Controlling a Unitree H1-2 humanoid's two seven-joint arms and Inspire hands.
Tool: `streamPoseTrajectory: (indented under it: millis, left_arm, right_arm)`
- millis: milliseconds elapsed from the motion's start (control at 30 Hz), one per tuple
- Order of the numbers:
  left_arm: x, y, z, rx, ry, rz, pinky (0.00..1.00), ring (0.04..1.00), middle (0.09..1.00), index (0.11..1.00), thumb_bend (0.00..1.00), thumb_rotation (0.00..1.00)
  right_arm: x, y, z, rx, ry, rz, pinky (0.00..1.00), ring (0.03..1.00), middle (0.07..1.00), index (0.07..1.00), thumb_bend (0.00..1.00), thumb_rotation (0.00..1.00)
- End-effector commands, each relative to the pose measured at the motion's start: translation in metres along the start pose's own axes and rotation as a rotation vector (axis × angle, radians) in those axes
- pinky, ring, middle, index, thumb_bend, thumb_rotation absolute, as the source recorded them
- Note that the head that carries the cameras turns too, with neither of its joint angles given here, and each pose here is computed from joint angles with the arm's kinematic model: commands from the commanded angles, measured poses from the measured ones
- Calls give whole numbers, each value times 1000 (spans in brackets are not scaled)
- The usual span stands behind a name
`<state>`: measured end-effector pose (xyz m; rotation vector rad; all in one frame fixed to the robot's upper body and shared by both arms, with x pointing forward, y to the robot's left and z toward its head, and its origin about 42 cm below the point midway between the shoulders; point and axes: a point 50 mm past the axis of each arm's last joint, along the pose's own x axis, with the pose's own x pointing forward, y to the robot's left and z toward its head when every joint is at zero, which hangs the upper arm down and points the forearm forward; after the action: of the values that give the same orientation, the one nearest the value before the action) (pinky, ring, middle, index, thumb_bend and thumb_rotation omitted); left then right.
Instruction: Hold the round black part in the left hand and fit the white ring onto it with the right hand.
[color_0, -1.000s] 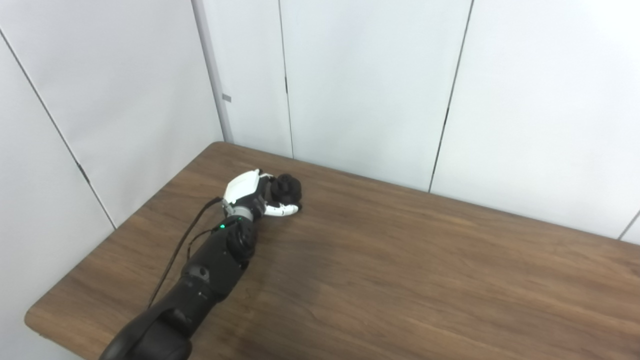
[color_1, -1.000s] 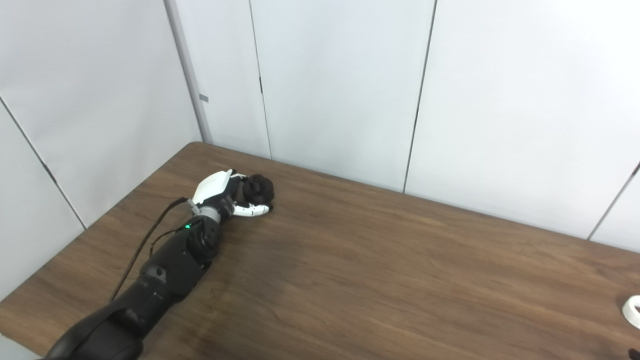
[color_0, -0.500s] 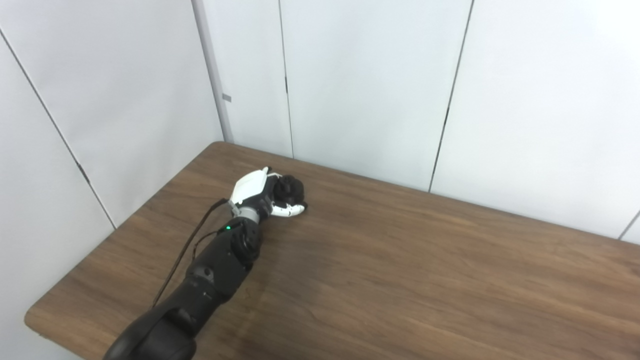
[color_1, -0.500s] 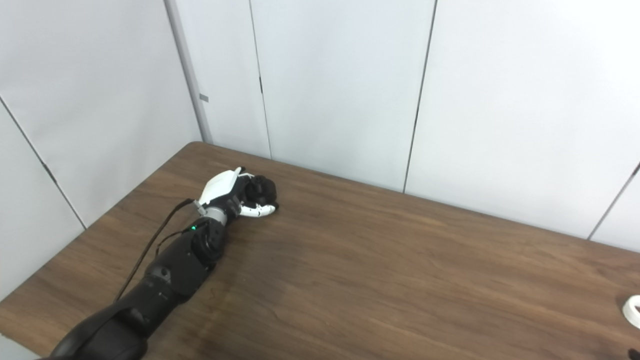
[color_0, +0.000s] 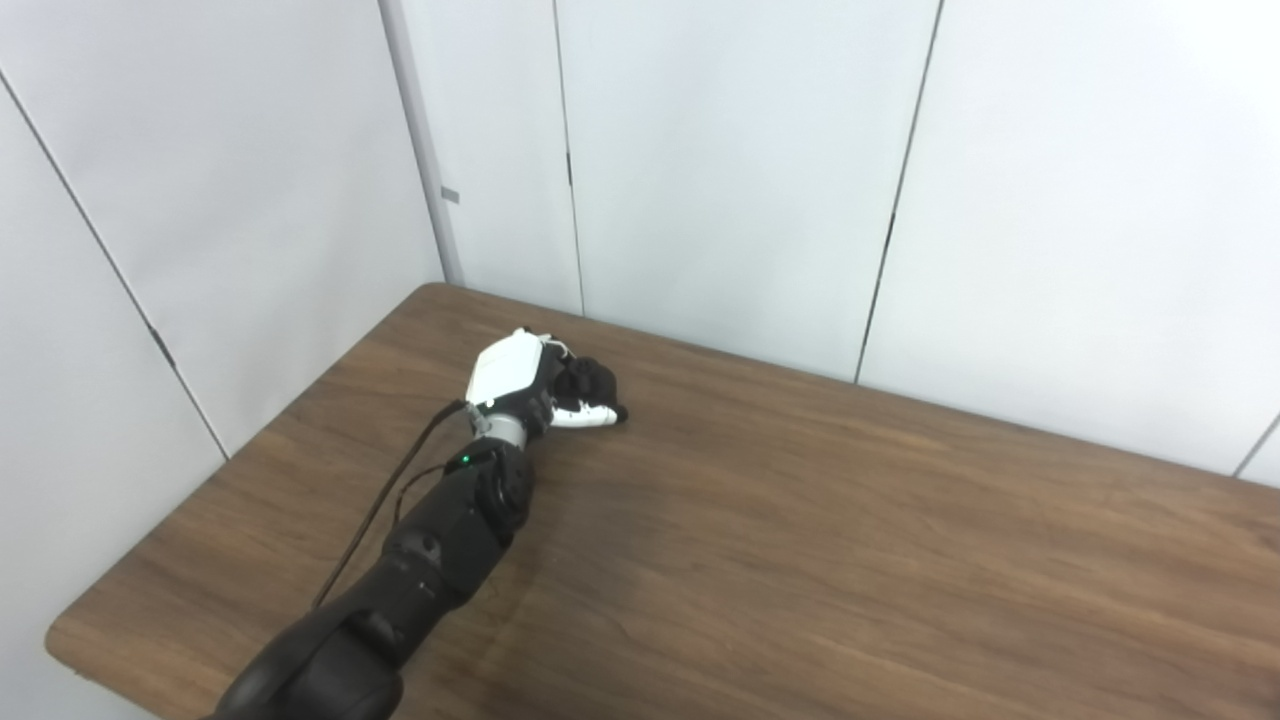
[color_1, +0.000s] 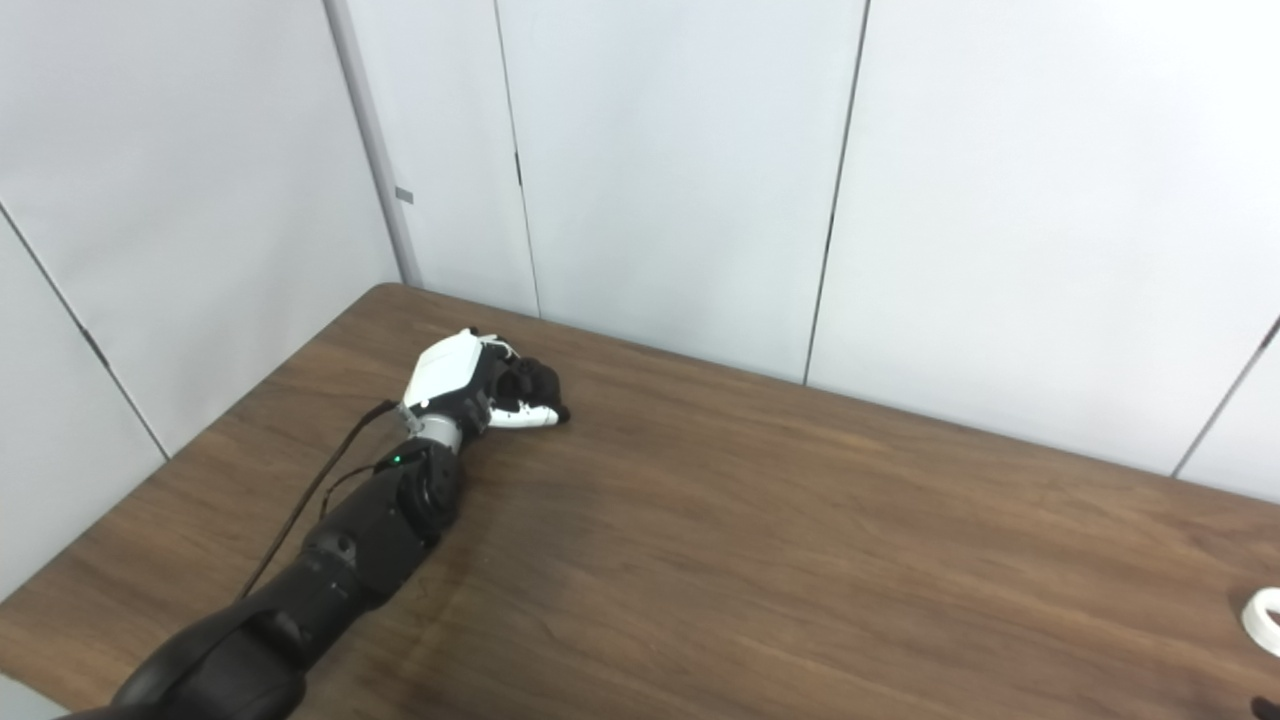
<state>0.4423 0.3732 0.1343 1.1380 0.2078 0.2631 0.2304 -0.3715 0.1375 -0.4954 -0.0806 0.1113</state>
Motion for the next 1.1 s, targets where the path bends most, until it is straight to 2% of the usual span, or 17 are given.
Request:
streamPoseTrajectory:
  millis: [0,267,567,667,833,1000,1067]
  left_arm:
    - [-11,-25,-2,23,-13,-116,1000,1000,883,478,522,49]
    - [-16,-31,2,24,-60,-133,1000,1000,892,478,522,49]
    - [-50,-44,27,-51,-221,-150,1000,1000,890,477,523,47]
    - [-68,-47,44,-78,-302,-155,1000,1000,887,477,523,47]
    - [-93,-46,66,-120,-407,-173,1000,1000,887,477,522,47]
    - [-117,-49,82,-160,-490,-218,1000,1000,887,478,522,48]
    - [-128,-51,88,-171,-524,-237,1000,1000,885,477,522,48]
  right_arm:
    - [-1,-5,1,-19,13,-7,880,964,963,912,760,772]
    - [0,-3,2,-17,0,-6,849,957,962,910,762,766]
    - [6,-1,13,-52,-23,-34,787,948,974,922,818,800]
    - [14,-15,16,-87,-20,-66,832,983,984,931,863,793]
    - [26,-36,23,-186,-9,-122,984,1000,959,899,918,792]
    - [42,-60,33,-274,-37,-166,1000,1000,969,898,958,770]
    - [48,-70,37,-308,-35,-175,1000,1000,981,913,923,733]
